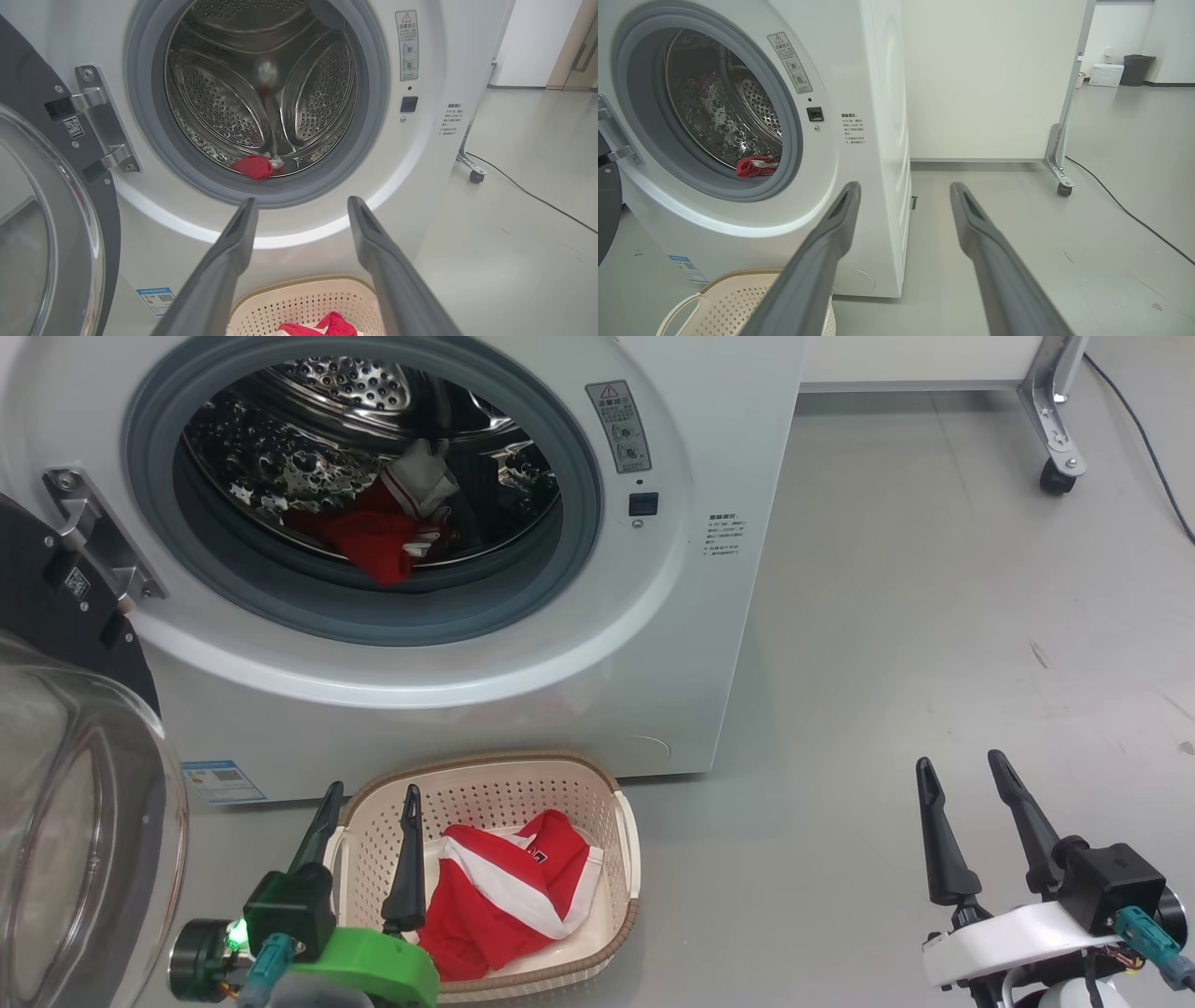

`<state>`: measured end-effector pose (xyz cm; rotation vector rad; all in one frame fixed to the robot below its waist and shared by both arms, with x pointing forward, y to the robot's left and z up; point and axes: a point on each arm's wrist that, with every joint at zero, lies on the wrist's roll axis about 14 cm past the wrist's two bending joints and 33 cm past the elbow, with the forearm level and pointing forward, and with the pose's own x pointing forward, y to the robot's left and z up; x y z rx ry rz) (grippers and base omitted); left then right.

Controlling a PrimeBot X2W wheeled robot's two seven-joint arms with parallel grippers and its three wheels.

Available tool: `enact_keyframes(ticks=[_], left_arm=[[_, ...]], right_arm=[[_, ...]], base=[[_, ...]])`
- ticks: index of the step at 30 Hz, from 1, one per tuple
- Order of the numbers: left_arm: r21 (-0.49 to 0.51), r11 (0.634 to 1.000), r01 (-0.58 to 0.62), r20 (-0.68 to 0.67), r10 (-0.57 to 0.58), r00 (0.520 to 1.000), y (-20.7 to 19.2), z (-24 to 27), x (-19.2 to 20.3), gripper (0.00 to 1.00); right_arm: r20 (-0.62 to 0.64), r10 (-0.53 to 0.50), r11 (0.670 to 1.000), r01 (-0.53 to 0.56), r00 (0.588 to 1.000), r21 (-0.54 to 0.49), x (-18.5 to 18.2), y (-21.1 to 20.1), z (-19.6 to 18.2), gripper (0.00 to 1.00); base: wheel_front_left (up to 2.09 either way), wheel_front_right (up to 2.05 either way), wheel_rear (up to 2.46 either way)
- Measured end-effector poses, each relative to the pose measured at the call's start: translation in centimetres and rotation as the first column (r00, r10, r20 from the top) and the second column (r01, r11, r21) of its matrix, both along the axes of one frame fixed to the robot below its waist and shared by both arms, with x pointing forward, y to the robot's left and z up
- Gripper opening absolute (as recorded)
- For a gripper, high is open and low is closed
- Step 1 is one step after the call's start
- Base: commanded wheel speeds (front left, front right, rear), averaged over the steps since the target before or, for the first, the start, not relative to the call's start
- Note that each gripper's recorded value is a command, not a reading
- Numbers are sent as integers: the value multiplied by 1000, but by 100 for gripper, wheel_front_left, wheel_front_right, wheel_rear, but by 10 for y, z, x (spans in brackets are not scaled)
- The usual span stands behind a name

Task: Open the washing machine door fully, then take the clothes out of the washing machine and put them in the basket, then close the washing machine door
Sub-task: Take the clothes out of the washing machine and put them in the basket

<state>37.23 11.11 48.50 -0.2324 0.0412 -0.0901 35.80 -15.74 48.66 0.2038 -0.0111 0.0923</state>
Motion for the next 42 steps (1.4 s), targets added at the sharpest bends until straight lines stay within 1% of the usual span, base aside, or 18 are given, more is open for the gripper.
enact_keyframes(ticks=[4,9,14,20,26,30,37,42], left_arm=[[7,1000,12,-26,-11,1000,-2,-5,3,100],[14,999,34,-28,-33,999,-8,-2,20,100],[20,998,60,-84,-58,995,-15,-13,36,100],[-7,996,91,-166,-91,982,-25,-28,63,100],[-14,993,115,-267,-115,957,-32,-49,94,100],[-26,993,117,-308,-120,944,-34,-57,120,100],[11,988,153,-396,-137,908,-34,-78,161,100],[41,984,173,-424,-139,895,-31,-86,194,100]], right_arm=[[-3,6,1000,-6,1000,3,2,2,-1,100],[-18,21,1000,-21,1000,5,3,7,-6,100],[-27,20,1000,-20,999,1,5,5,-9,100],[-51,22,1000,-22,998,-2,13,2,-17,100],[-68,14,1000,-14,998,9,27,-1,-24,100],[-92,-2,1000,4,996,24,33,-6,-34,100],[-121,-38,998,43,992,36,44,-18,-46,100],[-144,-69,996,76,987,42,51,-28,-57,100]], base=[[0,0,0],[0,0,0],[0,0,0],[0,0,0],[0,0,0],[0,0,0],[0,0,0],[0,0,0]])
